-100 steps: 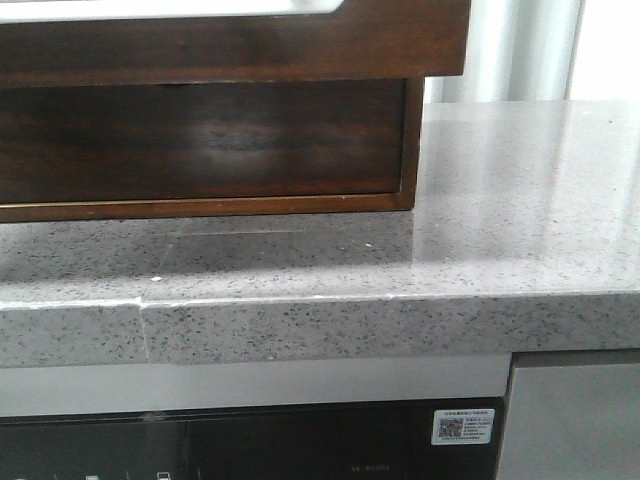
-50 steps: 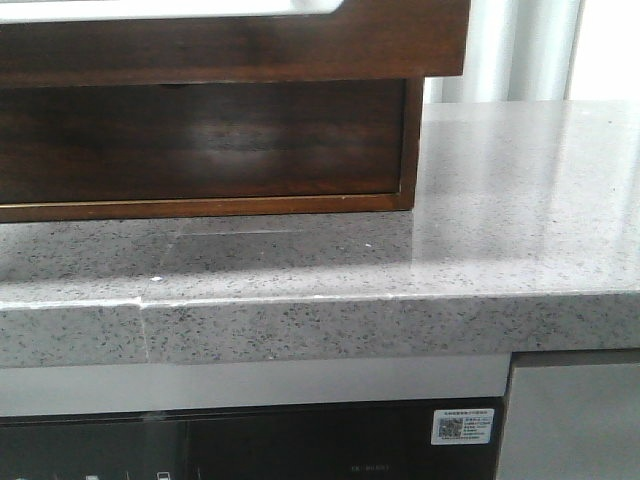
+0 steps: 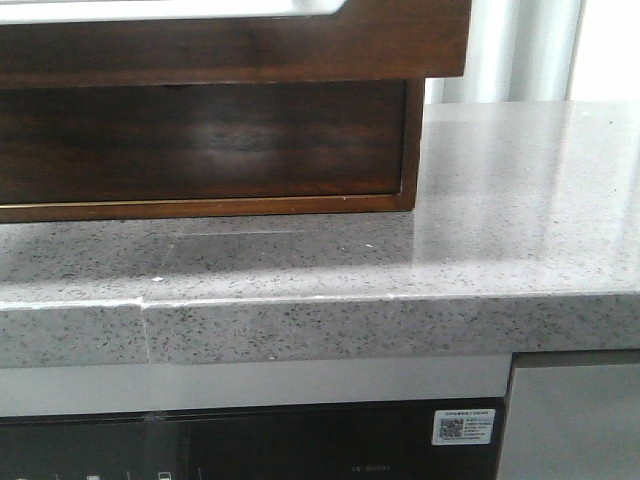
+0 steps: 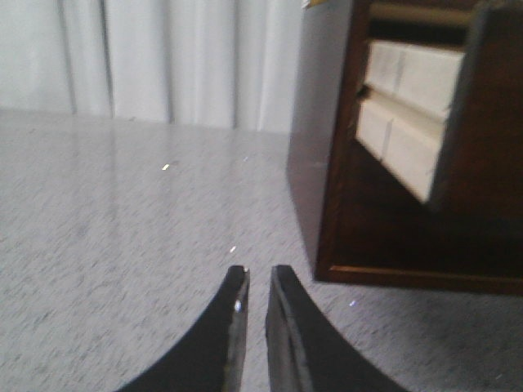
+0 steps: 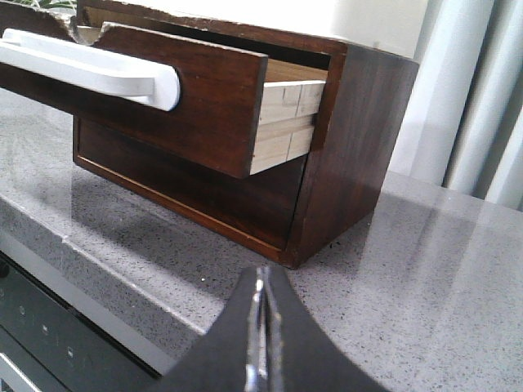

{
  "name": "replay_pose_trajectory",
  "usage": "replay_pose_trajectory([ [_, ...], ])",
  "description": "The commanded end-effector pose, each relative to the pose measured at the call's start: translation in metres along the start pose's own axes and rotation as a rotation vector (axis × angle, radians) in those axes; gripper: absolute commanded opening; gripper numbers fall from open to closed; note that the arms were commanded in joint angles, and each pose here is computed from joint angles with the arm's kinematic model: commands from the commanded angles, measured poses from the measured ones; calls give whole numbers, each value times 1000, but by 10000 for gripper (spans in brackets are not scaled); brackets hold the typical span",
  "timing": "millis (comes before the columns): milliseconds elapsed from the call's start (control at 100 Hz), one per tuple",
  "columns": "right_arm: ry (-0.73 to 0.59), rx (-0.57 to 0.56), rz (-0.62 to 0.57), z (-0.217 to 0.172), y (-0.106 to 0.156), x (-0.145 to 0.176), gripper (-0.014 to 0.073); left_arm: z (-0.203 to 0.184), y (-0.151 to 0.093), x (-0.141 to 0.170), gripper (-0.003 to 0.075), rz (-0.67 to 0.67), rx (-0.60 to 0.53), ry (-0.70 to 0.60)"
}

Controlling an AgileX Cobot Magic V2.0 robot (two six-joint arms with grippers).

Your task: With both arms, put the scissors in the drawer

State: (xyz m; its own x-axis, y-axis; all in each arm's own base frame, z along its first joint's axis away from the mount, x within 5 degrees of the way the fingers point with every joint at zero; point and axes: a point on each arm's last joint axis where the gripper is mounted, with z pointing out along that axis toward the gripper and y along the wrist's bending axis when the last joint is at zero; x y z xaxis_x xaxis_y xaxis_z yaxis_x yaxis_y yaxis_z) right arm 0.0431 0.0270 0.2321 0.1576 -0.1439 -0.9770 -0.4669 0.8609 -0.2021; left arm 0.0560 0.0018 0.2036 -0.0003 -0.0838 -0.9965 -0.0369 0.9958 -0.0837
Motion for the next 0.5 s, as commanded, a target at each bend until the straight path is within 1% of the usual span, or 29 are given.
replay_pose_trajectory([
  [0,-105,63,1,-4,-6,-15,-102,-2,2,3,3,-6,-37,-21],
  [130,-105,63,1,-4,-6,-15,-103,-2,4,14,3,-8,-63,100],
  [200,-105,63,1,-4,-6,-15,-102,-3,4,18,3,-11,-66,139],
  [490,-105,63,1,-4,-6,-15,-103,-3,4,20,3,-8,-68,159],
])
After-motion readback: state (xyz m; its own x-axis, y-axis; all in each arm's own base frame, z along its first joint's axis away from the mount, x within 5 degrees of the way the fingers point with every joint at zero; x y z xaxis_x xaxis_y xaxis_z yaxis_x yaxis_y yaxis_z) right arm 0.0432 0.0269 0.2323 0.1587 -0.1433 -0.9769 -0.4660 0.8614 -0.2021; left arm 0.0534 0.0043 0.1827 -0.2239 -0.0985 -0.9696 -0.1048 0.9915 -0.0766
